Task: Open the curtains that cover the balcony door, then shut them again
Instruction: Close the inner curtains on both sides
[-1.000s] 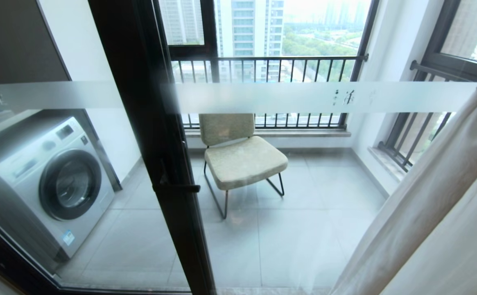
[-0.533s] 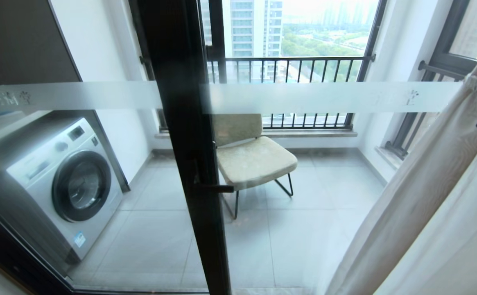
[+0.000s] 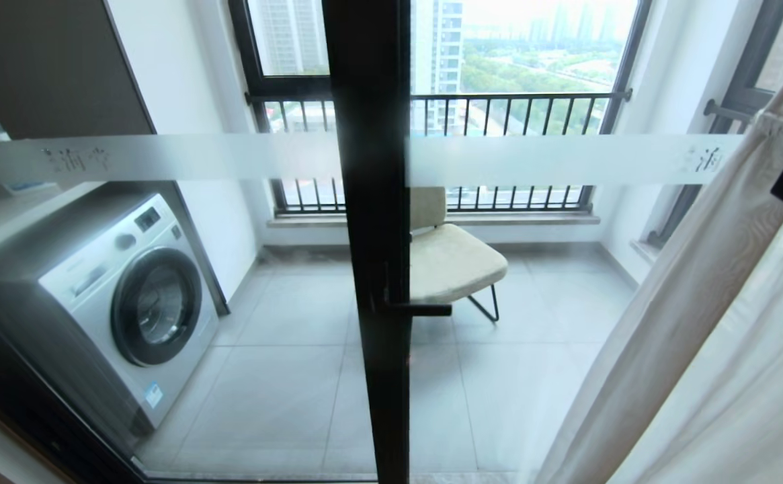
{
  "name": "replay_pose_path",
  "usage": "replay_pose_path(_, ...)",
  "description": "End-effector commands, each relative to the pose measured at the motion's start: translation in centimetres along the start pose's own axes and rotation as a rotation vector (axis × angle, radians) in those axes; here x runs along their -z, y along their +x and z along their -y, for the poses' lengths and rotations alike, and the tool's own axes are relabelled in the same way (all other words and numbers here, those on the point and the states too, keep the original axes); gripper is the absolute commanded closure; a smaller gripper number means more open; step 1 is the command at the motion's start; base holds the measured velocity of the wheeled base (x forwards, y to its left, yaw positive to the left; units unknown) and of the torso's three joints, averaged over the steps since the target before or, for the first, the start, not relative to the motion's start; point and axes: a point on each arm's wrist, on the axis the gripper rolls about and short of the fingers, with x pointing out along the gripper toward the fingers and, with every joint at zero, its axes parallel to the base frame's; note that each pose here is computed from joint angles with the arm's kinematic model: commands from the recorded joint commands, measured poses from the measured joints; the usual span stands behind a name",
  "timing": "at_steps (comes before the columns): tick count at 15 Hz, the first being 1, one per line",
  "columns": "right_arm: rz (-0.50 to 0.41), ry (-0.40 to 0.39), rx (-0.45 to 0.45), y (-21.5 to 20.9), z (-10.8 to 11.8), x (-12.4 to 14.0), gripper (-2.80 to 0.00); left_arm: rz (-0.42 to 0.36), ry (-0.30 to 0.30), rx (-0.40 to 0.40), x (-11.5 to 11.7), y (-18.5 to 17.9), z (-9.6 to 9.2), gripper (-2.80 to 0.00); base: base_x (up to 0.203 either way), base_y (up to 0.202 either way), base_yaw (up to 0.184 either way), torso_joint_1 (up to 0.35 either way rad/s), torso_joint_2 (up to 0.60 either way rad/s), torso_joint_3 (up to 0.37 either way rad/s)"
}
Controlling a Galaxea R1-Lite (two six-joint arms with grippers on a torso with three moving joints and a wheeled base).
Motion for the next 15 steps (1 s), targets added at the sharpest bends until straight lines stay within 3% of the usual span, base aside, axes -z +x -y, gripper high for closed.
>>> replay_pose_path(1,0.004,-0.002,0.001,0.04,0.00,-0.05,0.00,0.000,-0.001,-0.001,0.00,0.00,0.00,0.00,0.000,0.191,-0.001,0.002,0.00,0.002)
replay_pose_path(15,0.017,-0.004,-0.002,0.48,0.02,-0.49,0.00,0.000,0.000,-0.001,0.00,0.00,0.00,0.00,0.000,0.192,0.001,0.003,0.00,0.001)
